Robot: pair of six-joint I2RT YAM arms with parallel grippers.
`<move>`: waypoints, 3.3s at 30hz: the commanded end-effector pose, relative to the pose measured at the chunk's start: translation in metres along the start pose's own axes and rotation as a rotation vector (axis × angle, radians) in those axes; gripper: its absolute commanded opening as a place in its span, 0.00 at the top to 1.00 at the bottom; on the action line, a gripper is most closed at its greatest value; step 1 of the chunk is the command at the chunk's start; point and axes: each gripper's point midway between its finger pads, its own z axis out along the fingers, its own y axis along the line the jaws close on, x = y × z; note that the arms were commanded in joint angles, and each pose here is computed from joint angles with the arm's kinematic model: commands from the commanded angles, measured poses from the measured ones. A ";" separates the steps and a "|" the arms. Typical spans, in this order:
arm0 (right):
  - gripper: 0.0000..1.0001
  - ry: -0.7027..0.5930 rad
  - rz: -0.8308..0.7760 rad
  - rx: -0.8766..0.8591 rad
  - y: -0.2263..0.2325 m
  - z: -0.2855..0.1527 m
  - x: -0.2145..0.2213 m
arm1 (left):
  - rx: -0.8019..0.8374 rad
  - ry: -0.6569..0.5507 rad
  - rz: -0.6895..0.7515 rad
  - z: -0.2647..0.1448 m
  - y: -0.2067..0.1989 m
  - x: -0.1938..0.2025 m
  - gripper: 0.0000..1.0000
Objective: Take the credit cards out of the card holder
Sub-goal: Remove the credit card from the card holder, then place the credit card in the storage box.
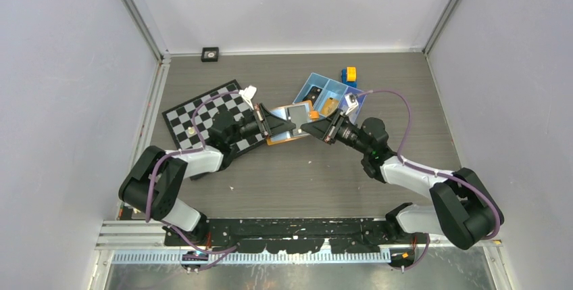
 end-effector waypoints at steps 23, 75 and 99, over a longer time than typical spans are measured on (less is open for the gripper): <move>1.00 -0.109 0.016 -0.109 0.021 -0.010 -0.030 | 0.036 0.028 0.020 0.000 -0.009 -0.001 0.86; 1.00 -0.298 0.054 0.105 -0.027 -0.041 -0.064 | -0.015 -0.019 -0.013 -0.011 0.010 -0.014 1.00; 1.00 -0.773 -0.287 0.566 -0.017 -0.167 -0.134 | -0.733 0.245 0.190 0.024 0.106 -0.062 1.00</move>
